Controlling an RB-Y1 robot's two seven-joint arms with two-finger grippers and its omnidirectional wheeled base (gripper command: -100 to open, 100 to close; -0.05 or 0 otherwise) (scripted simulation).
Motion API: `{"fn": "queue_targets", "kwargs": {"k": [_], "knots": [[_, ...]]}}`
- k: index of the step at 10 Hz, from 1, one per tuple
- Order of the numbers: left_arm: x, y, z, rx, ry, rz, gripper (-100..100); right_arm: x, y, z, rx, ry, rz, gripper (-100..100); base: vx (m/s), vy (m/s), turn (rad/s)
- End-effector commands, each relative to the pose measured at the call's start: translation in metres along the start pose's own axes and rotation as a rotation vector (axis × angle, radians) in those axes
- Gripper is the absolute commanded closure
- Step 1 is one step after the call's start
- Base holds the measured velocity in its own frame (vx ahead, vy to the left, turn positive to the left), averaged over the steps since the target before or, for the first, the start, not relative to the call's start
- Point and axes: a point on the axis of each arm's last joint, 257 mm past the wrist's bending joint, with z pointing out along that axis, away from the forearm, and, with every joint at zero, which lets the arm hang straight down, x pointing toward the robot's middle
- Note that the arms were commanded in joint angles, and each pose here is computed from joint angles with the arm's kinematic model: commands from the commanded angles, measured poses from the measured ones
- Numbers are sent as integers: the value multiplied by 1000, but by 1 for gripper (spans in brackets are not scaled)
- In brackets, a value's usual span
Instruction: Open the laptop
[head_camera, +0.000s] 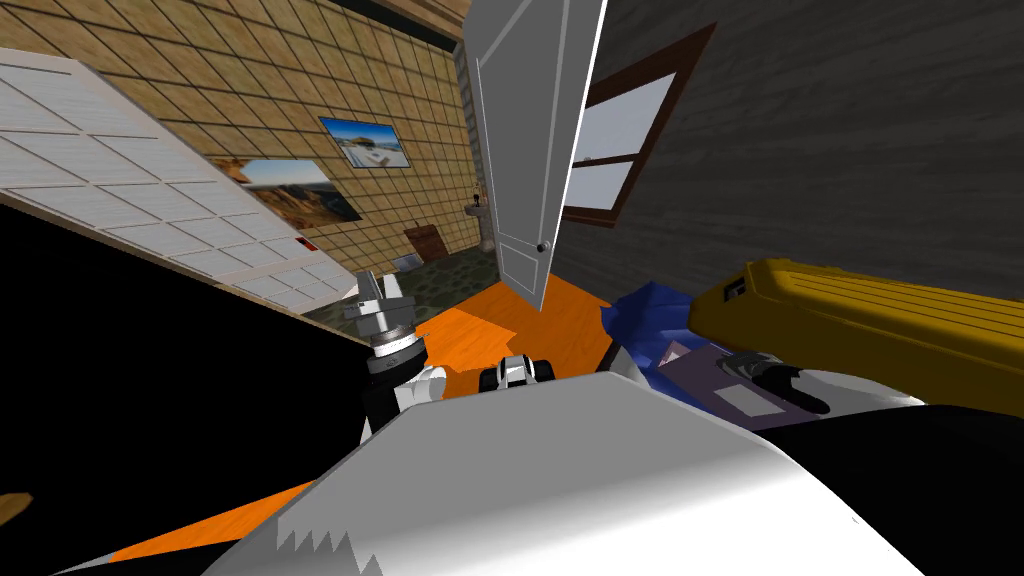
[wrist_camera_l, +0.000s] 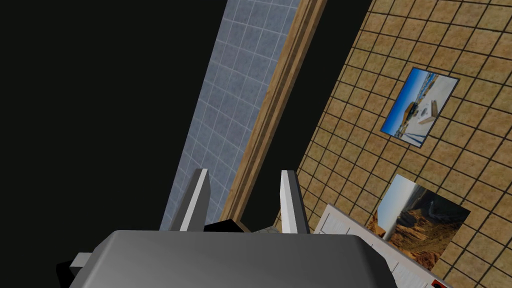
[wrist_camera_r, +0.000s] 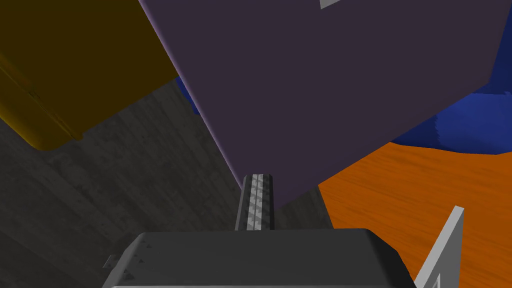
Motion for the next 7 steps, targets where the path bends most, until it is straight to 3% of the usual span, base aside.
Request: {"fn": "queue_targets", "kwargs": {"k": [1,2,3,4,5,6,7], "knots": [[0,0,0,0,0,0,0,10,1,-5,-13,18,20,100,4,-4,-34],[0,0,0,0,0,0,0,10,1,-5,-12,18,38,100,0,0,0],[0,0,0,0,0,0,0,35,-10,-18,-29,59,13,100,19,-12,263],[0,0,0,0,0,0,0,49,-8,-23,-37,87,15,100,32,-24,236],[0,0,0,0,0,0,0,50,-7,-23,-35,89,65,100,21,-15,17],[0,0,0,0,0,0,0,44,-7,-20,-32,82,42,100,8,-4,-11],[0,0,0,0,0,0,0,43,-9,-19,-21,89,-14,-100,-64,-50,34]]}}
